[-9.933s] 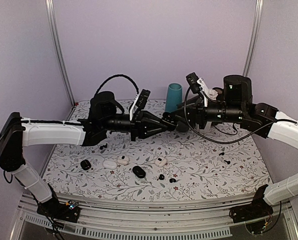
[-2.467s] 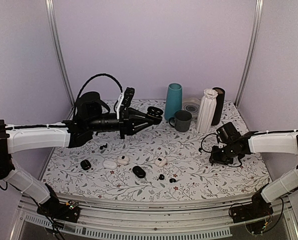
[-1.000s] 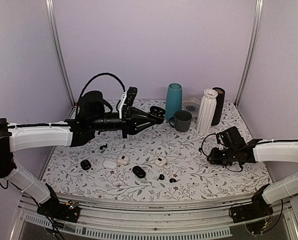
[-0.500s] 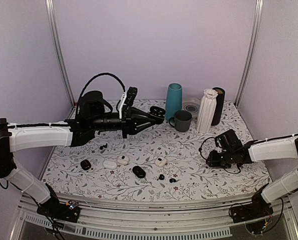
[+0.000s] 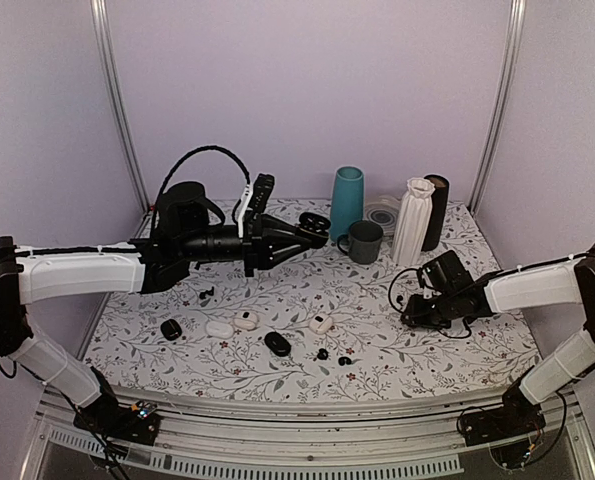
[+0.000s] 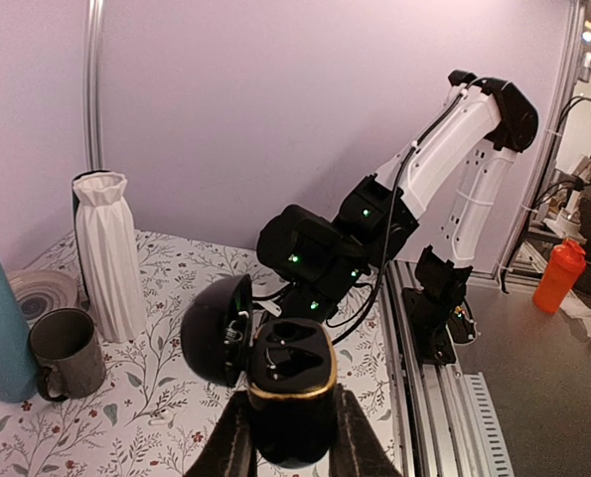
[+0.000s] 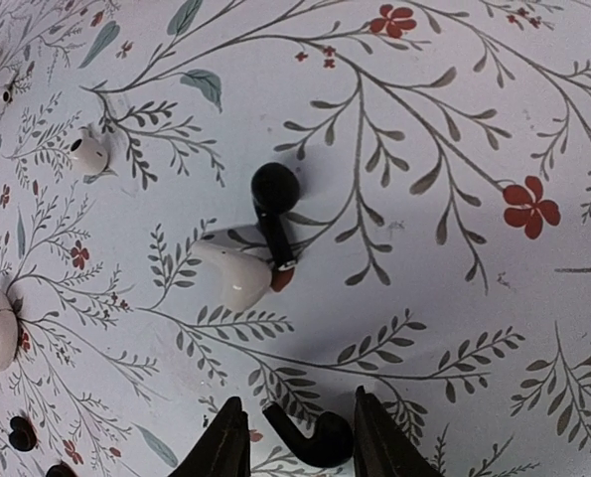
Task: Insert the wireless bluetooth earbuds into the charging case
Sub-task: Adjust the left earbud at the center of the board.
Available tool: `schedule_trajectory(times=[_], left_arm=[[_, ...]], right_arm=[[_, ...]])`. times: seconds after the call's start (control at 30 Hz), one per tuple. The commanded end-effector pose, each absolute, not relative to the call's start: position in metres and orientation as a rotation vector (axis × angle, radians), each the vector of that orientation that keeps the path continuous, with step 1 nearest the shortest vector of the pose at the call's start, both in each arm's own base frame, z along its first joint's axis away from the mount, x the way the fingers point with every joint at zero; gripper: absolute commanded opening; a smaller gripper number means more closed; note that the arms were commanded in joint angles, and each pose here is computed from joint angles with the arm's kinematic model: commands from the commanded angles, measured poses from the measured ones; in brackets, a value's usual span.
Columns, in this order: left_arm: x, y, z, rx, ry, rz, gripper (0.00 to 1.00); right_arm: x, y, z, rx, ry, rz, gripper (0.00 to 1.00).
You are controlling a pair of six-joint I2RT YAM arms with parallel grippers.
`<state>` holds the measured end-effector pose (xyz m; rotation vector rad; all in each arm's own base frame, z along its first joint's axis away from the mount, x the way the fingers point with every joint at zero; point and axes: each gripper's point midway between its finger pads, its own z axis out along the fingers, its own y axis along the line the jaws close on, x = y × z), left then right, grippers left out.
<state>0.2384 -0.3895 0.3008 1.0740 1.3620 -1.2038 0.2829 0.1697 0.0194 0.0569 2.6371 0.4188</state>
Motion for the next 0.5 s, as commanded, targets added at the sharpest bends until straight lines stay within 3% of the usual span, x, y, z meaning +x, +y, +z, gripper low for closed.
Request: schedule_trajectory(times=[0.0,0.47], left_arm=[[0.232,-0.389,0.313,1.081,1.320,-1.199,0.00],[0.233,-0.391,0.311,1.087,1.323,-1.204,0.00]], right_arm=[[0.279,0.190,0.025,0.006,2.649,0.484,0.36],[0.281,0.186,0.037,0.140,2.640,0.452,0.37]])
